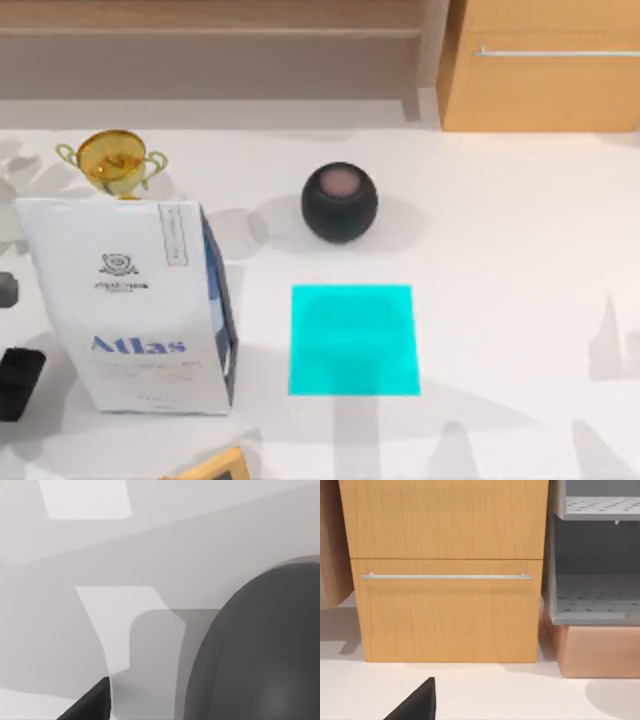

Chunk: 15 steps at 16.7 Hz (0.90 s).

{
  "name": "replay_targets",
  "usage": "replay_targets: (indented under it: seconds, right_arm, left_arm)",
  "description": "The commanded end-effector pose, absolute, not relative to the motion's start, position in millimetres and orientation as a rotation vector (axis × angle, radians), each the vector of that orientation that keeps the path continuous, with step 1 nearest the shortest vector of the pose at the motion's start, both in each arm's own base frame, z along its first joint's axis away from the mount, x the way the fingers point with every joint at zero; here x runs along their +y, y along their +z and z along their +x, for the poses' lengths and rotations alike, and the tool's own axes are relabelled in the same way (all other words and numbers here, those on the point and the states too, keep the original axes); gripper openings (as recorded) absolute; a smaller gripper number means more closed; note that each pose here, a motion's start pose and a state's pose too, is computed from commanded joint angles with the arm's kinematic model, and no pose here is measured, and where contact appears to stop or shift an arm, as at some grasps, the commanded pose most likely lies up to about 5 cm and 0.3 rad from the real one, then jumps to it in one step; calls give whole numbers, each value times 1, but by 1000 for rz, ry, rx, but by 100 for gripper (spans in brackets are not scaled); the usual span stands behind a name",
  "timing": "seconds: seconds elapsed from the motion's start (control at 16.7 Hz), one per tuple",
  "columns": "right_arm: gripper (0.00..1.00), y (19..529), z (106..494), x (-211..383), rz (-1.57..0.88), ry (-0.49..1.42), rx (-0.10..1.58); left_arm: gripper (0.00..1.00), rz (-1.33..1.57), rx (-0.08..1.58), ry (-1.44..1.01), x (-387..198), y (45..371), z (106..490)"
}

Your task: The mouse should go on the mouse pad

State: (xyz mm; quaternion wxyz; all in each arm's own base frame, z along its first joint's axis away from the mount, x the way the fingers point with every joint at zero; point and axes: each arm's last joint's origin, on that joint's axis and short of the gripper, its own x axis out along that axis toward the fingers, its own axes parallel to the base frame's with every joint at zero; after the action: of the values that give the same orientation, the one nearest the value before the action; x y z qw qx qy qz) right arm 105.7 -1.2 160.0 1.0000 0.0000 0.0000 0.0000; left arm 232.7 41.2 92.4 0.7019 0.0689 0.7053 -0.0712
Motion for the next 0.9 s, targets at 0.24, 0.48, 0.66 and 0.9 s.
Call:
replay_targets:
  seconds: [0.24,0.48,0.66,0.9]
  right_arm:
    - [100,160,106,-1,0,0,0]
    - [100,160,106,-1,0,0,0]
    - [100,160,106,-1,0,0,0]
    - [100,160,106,-1,0,0,0]
  left_arm:
    - [77,153,1570,-158,41,92,233]
    - [47,153,1570,-158,41,92,233]
    - [25,153,1570,-158,41,92,233]
    - [0,153,1570,-158,41,92,233]
